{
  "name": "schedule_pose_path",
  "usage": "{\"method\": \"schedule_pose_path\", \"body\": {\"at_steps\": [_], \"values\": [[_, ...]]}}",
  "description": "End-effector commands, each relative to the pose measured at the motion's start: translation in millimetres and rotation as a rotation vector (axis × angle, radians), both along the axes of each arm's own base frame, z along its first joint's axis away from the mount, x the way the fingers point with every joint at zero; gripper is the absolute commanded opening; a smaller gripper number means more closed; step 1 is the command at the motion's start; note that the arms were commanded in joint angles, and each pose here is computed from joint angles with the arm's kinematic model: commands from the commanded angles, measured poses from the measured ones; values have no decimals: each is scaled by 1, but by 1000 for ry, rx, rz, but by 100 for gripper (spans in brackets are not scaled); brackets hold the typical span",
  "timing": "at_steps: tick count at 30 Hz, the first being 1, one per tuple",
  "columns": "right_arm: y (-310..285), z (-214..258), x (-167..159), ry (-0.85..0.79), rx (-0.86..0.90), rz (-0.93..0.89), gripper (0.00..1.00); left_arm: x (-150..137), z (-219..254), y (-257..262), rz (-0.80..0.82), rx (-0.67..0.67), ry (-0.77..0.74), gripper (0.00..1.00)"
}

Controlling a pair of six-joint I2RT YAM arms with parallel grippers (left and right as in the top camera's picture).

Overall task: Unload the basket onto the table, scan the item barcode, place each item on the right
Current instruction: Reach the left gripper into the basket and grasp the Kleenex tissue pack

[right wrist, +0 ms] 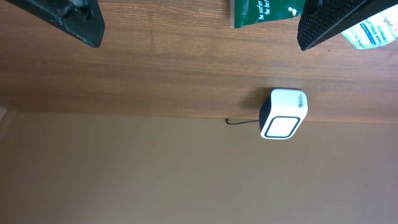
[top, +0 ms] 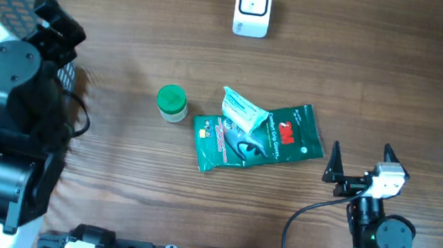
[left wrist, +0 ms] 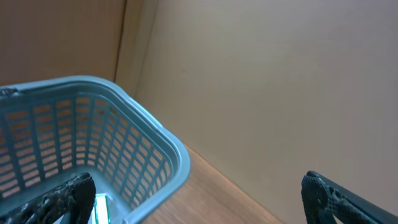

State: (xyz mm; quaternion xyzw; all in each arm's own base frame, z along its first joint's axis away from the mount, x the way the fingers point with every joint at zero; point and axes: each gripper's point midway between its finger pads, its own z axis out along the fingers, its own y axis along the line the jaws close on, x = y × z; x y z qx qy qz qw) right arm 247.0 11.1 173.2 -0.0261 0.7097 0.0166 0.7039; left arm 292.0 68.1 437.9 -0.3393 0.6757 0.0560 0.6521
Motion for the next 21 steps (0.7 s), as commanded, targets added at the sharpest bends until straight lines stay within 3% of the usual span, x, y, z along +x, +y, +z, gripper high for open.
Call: {"method": "schedule_pose_path", "body": {"at_steps": [1,10,13,17,21], "values": [[-1,1,0,-8,-11,-8,100,-13,19,18,66,23,-55,100],[-1,1,0,-8,-12,-8,100,-47,16,87,326,28,-38,100],[-1,1,0,-8,-11,-8,100,-49,-1,112,426,-35,-24,100],[-1,1,0,-8,-11,-8,100,-23,-59,144,434,-178,112,100],[-1,1,0,-8,-11,-8,100,13,-129,168,330,-355,264,100]]}}
